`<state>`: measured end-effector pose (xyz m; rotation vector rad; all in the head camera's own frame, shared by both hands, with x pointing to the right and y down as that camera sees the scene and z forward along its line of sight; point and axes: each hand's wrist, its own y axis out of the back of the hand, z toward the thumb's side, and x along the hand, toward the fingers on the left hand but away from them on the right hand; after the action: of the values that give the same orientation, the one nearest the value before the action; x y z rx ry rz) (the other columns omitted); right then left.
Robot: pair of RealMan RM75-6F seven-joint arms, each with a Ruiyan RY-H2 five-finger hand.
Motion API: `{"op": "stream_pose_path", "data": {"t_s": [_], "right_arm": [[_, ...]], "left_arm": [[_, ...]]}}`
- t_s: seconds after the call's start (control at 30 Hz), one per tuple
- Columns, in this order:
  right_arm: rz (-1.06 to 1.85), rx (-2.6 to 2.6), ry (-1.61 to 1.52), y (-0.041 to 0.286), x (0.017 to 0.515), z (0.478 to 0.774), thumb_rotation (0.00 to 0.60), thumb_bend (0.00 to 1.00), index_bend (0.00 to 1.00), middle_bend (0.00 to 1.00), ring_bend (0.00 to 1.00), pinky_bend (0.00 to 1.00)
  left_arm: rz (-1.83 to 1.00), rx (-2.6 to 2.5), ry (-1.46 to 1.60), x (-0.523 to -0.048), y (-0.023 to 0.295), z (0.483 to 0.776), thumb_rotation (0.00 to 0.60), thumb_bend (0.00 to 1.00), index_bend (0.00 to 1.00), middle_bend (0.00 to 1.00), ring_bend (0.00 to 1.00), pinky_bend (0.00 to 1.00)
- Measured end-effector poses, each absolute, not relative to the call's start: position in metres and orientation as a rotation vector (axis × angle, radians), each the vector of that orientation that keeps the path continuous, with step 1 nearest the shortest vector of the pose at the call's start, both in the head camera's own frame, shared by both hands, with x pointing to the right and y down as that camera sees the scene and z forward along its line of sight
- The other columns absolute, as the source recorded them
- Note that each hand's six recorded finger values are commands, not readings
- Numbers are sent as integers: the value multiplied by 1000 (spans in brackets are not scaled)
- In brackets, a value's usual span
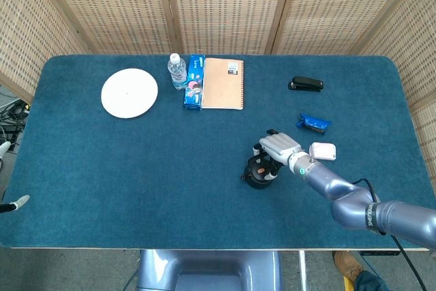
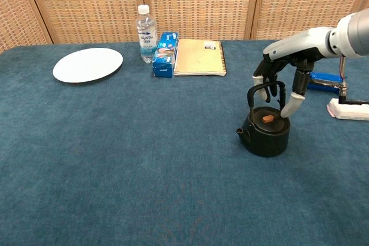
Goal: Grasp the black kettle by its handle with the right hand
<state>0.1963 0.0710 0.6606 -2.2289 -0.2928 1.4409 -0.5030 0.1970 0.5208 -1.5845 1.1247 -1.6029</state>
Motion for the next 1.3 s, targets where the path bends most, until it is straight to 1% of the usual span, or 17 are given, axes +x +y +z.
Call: {"op": "stream_pose_path", "data": {"t_s": [0.3,0.67,0.9,1.03,1.3], "right_arm": [[1402,-2235,-285,98,213,651,600,0,510,525,402,0],[1358,-2235,-310,117,225,650,600,0,509,525,404,0],[1238,-2193,-364,127,228,644,600,0,509,525,404,0],[1213,-2187,-368,138,231,649,600,0,508,525,404,0],[1195,-2155,-339,148,227,657,600,0,507,526,406,0]], "left_arm": [[-1585,-1593,1122,-500,199,518,600,0,0,0,0,0],[-1574,-1597,1131,-500,201,514,600,0,0,0,0,0],[-1571,-1599,1130,-499,201,514,600,0,0,0,0,0],[-1570,-1598,1132,-499,201,513,600,0,0,0,0,0],[-1569,-1598,1133,-499,201,513,600,0,0,0,0,0]]}}
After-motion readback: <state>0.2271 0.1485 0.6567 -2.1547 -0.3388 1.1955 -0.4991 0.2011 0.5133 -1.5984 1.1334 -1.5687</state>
